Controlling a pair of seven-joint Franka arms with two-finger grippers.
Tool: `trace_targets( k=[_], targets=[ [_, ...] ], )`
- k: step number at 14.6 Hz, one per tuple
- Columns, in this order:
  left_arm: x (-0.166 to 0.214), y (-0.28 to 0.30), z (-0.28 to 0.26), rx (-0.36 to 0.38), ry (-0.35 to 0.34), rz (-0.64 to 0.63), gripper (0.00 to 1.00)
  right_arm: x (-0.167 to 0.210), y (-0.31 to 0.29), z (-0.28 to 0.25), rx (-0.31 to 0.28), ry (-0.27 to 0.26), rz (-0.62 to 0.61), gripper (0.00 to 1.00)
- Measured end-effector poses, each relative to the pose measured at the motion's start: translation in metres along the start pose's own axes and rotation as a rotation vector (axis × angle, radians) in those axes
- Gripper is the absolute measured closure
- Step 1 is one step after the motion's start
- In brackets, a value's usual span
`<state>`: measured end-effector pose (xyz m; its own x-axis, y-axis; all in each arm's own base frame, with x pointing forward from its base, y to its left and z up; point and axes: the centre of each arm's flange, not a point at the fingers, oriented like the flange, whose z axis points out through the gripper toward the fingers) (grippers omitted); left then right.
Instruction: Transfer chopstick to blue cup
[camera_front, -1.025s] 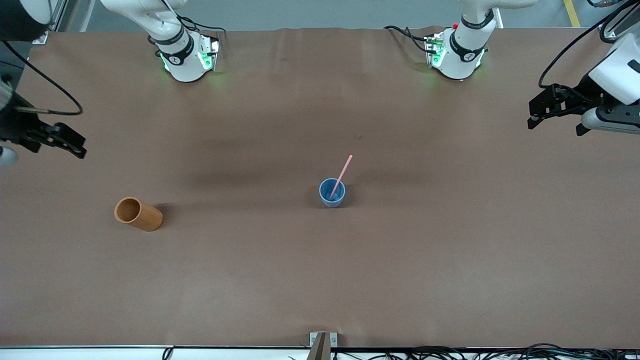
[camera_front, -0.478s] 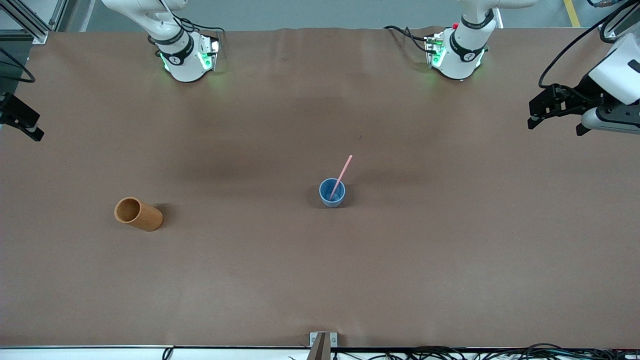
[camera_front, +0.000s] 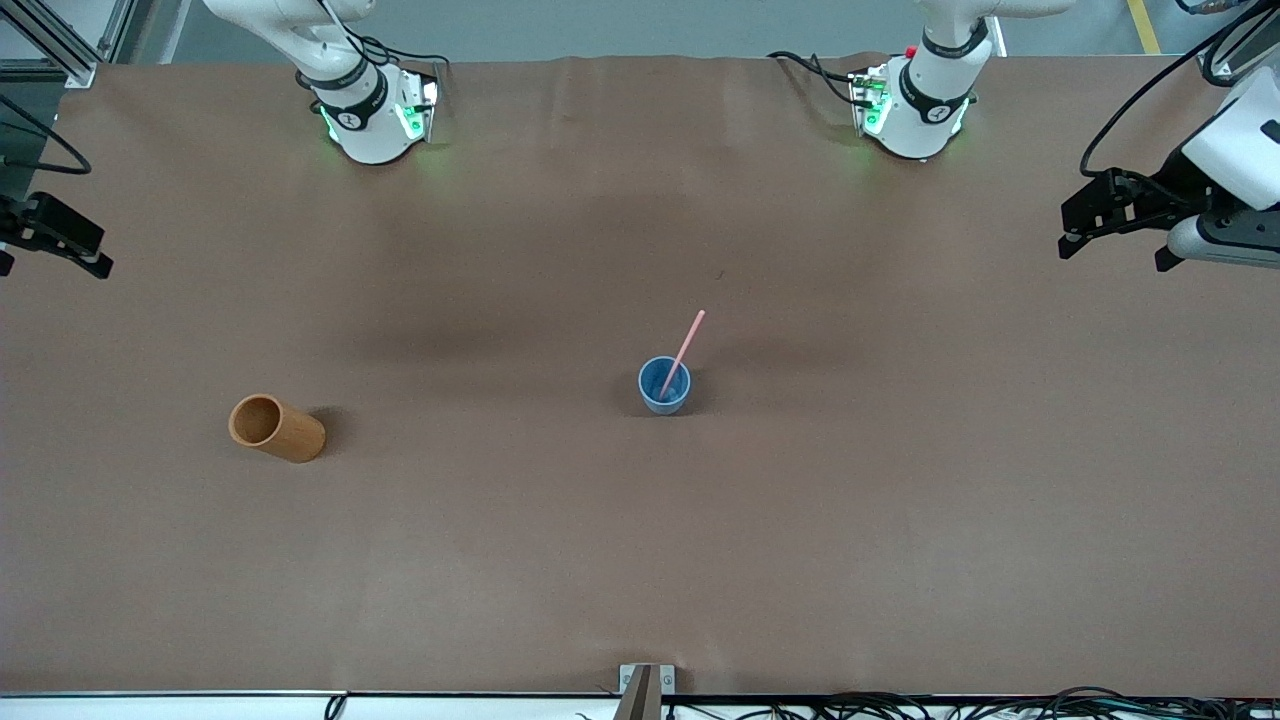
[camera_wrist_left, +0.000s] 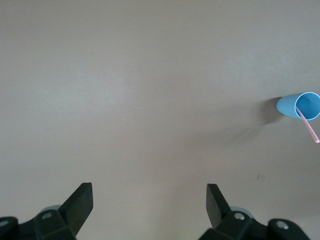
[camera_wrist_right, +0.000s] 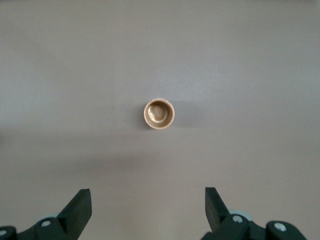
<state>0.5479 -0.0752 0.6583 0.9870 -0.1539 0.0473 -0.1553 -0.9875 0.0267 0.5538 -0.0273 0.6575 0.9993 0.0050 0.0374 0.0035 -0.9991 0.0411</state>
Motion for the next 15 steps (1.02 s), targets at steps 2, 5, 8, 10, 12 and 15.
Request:
trace_targets(
  k=[2, 5, 8, 10, 12, 15],
  targets=[
    [0.0, 0.0, 0.0, 0.0, -0.003, 0.0, 0.0, -0.001, 0.004, 0.007, 0.001, -0.02, -0.031, 0.0],
    [0.0, 0.0, 0.001, 0.0, -0.005, -0.001, 0.0, -0.005, 0.007, 0.007, 0.002, -0.025, -0.052, 0.0],
    [0.0, 0.0, 0.001, 0.0, -0.005, -0.001, 0.0, -0.012, 0.007, 0.003, 0.004, -0.028, -0.058, 0.0],
    [0.0, 0.0, 0.001, 0.0, -0.006, -0.001, 0.0, -0.013, 0.007, 0.003, 0.004, -0.027, -0.061, 0.0],
    [0.0, -0.001, 0.001, 0.0, -0.006, -0.001, 0.0, -0.013, 0.007, 0.003, 0.005, -0.028, -0.062, 0.0],
    [0.0, -0.001, 0.001, 0.0, -0.006, -0.001, 0.0, -0.014, 0.005, 0.004, 0.007, -0.041, -0.068, 0.0]
  ],
)
